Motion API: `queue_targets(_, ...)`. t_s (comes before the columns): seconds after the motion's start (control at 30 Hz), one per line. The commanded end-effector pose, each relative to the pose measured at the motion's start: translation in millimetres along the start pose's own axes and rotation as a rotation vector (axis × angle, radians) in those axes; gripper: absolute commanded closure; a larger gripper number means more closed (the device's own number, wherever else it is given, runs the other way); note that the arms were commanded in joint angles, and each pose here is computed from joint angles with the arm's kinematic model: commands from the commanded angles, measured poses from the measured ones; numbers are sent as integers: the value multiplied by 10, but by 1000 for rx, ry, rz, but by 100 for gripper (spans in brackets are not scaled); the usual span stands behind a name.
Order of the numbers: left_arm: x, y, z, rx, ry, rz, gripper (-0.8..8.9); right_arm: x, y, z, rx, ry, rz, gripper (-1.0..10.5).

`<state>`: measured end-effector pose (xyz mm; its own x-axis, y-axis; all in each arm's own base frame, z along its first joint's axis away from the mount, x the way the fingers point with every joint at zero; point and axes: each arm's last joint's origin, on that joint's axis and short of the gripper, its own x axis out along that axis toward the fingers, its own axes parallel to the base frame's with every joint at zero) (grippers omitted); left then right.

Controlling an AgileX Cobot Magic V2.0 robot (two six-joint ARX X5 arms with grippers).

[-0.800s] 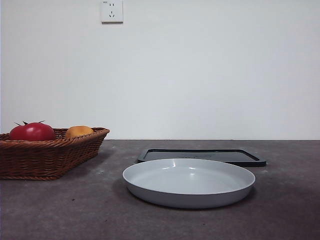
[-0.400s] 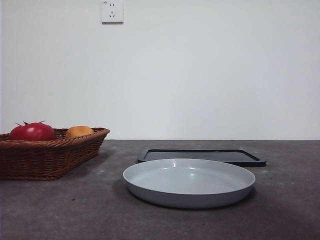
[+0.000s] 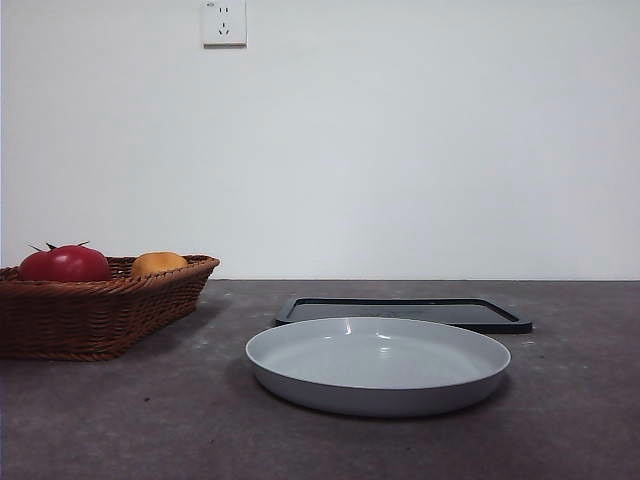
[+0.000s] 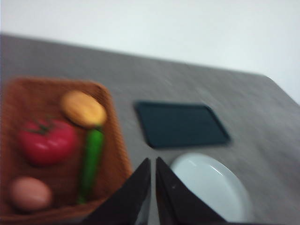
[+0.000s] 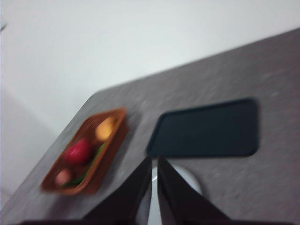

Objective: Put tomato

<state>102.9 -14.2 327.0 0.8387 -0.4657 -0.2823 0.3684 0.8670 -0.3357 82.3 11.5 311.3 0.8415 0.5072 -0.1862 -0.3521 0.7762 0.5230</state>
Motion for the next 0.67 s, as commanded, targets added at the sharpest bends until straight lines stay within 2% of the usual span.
queue_targets(0.03, 62, -13, 55, -26, 56, -105, 798, 32, 37, 87, -42, 64, 38, 937)
queue_targets(0.27, 252, -59, 8, -53, 176, -206, 798, 195, 91, 204, -82, 229, 90, 937)
queue_targets(0.4, 412, -87, -60, -73, 289, -254, 798, 364, 110, 181, -90, 312, 83, 937)
queue_targets(0.67, 675, -123, -200, -90, 474, -295, 798, 660, 202, -84, -192, 542, -38, 937)
